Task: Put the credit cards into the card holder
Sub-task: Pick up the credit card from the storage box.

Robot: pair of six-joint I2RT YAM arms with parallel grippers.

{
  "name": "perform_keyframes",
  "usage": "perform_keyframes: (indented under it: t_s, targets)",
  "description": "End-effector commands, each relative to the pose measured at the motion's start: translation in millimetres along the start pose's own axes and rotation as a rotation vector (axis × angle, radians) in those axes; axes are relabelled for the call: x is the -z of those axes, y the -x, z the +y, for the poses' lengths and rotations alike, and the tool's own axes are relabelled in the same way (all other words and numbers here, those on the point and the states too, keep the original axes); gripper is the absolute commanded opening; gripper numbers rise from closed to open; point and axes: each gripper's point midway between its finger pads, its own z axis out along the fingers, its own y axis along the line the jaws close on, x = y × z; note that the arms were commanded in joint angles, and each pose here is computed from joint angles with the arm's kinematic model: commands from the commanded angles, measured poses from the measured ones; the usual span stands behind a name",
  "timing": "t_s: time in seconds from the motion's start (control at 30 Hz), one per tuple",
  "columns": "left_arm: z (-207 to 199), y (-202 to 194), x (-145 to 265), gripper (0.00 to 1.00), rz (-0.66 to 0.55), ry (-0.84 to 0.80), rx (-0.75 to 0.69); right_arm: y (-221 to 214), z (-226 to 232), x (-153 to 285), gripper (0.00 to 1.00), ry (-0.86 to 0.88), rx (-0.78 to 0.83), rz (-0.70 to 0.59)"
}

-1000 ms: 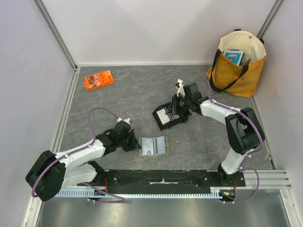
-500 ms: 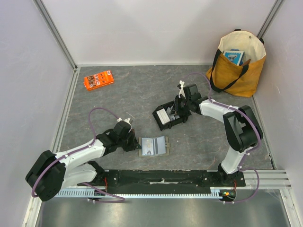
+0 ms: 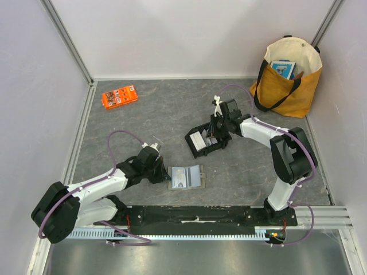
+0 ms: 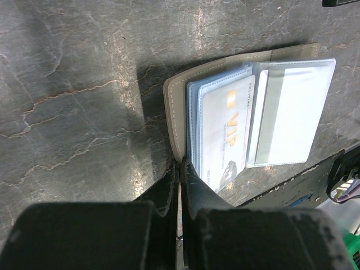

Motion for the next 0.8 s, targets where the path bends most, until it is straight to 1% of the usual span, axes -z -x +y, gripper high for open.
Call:
perform_keyframes:
  t_s: [0.0,0.03,0.13,0.23,0.3,0.37,0.4,0.53,0.63,0.77]
  targets:
    - [-15.3,10.5,3.7,0.02,-0.029,-0.048,-0.052,15.7,15.9,4.2,0.0,0.05,0.042,-0.028]
    - [-15.2,11.3,3.9,0.02,-0.031,-0.048,-0.048,14.7,17.8,4.9,0.02,0.043,0.052,-0.027]
    - [-14.6,9.8,3.7,0.02,-0.025,-0.048,-0.049,11.6,19.5,3.0,0.11,0.024,0.077,-0.018]
    - [-14.8,9.6,3.8,0.02,-0.024,-0.049,-0.048,2.3,19.8,-5.3,0.14,-0.009,0.103,0.017]
    - [-15.7,9.6,4.3,0.02,-0.023,-0.052,-0.048,-0.8,21.2,-8.6,0.14,-0.016,0.111,0.025]
    - [-16.5,10.0,5.2,0.02,-0.026,-0.055,-0.048,0.8,18.5,-8.3,0.07,-0.047,0.118,0.012]
    - [-16.5,10.5,5.4,0.02,-0.027,-0.054,-0.049,2.2,16.2,-7.2,0.05,-0.062,0.12,0.004]
    - [-16.6,10.2,6.1,0.02,-0.027,-0.054,-0.048,11.4,8.9,1.6,0.02,-0.128,0.143,-0.039]
    - [-16.0,9.9,5.9,0.02,-0.025,-0.052,-0.045,12.7,4.8,4.3,0.05,-0.156,0.164,-0.036]
    - [-18.2,10.7,6.4,0.02,-0.025,-0.06,-0.046,5.6,9.8,0.3,0.13,-0.118,0.171,-0.004]
